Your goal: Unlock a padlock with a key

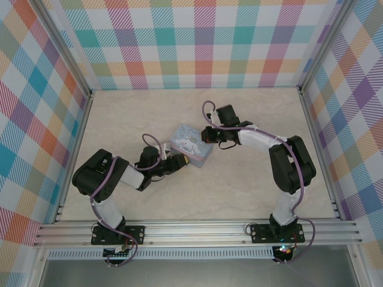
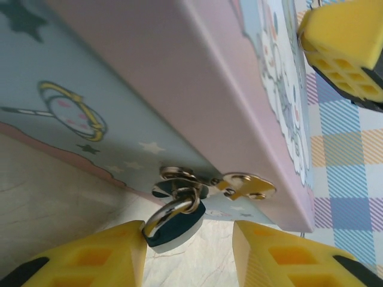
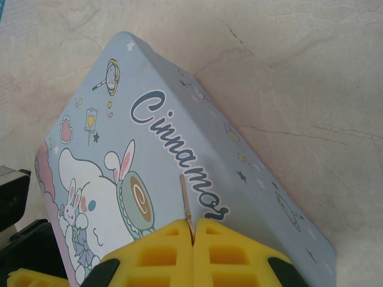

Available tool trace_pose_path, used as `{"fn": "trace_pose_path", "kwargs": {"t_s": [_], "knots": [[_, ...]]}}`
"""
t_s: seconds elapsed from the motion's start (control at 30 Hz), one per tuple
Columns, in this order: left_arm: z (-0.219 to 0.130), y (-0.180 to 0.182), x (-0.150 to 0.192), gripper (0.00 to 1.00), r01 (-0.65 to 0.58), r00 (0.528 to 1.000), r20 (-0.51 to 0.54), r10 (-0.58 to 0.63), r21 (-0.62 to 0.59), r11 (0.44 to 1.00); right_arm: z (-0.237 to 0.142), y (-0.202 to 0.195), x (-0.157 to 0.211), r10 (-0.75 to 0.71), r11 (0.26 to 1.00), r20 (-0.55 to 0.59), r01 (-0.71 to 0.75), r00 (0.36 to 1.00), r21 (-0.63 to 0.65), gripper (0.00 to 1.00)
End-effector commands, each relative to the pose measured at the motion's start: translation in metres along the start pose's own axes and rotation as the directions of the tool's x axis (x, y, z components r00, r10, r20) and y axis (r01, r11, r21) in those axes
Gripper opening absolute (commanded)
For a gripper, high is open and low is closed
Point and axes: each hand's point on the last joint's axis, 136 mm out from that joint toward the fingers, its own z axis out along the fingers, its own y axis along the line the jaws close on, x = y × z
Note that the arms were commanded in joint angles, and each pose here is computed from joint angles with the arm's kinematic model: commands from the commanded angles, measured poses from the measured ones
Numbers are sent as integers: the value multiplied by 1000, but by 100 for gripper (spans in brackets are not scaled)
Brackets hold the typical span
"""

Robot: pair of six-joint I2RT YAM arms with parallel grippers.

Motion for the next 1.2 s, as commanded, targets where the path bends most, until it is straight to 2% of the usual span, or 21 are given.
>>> {"fn": "trace_pose_path", "kwargs": {"t_s": [0.0, 0.43, 0.77, 1.17], "knots": [[-1, -8, -8, 41, -1, 998, 57, 0, 23, 1000, 1, -2, 0, -11, 1000, -3, 11, 1000, -8, 5], [7, -27, -6, 40, 14, 996, 90, -21, 77, 997, 0, -2, 0, -12, 1000, -1, 12, 1000, -9, 5], [6, -16, -10, 35, 49, 988, 143, -54, 34, 998, 0, -1, 0, -13, 1000, 2, 13, 1000, -12, 6], [16, -3, -3, 37, 81, 988, 130, -80, -1, 997, 0, -2, 1, -9, 1000, -2, 9, 1000, -7, 5]]}}
